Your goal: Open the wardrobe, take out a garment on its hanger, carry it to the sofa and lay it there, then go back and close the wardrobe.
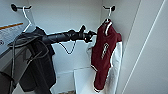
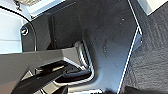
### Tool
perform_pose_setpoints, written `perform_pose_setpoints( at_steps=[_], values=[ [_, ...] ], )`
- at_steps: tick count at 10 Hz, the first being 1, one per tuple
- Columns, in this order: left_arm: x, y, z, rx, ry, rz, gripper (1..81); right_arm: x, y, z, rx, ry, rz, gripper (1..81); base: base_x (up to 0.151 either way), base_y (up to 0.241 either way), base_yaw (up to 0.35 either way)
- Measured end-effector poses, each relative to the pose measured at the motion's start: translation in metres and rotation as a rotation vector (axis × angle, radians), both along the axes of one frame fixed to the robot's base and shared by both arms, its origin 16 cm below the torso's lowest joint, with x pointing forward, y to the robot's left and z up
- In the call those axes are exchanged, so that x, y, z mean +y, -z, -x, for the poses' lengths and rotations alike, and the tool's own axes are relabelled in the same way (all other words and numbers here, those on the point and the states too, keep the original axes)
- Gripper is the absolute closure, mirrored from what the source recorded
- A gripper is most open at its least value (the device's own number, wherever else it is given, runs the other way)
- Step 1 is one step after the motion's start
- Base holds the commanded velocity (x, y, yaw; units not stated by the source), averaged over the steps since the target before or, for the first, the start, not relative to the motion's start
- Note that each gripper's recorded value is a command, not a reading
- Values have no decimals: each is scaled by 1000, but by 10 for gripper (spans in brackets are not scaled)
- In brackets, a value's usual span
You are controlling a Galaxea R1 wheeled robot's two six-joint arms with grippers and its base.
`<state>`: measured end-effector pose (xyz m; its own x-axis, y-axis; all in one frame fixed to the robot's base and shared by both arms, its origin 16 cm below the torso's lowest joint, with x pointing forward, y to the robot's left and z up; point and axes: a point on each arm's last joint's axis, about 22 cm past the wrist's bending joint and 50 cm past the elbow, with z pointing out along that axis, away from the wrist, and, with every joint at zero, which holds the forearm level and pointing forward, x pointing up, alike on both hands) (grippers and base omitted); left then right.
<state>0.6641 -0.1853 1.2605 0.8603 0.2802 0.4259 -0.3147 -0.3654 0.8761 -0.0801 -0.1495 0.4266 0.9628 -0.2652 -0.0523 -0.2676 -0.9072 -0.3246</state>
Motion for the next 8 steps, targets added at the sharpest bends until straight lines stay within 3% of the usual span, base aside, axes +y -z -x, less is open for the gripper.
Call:
perform_pose_setpoints(
  at_steps=[2,5,8],
  values=[
    [-10,-46,1,2,-3,97,10,0,0,0,2,3,0,10,0,0,0],
    [-13,-83,3,13,-3,155,10,0,0,0,2,3,0,10,0,0,0],
    [-25,-114,9,-19,16,212,10,0,0,0,1,6,-1,10,0,0,0]
  ],
)
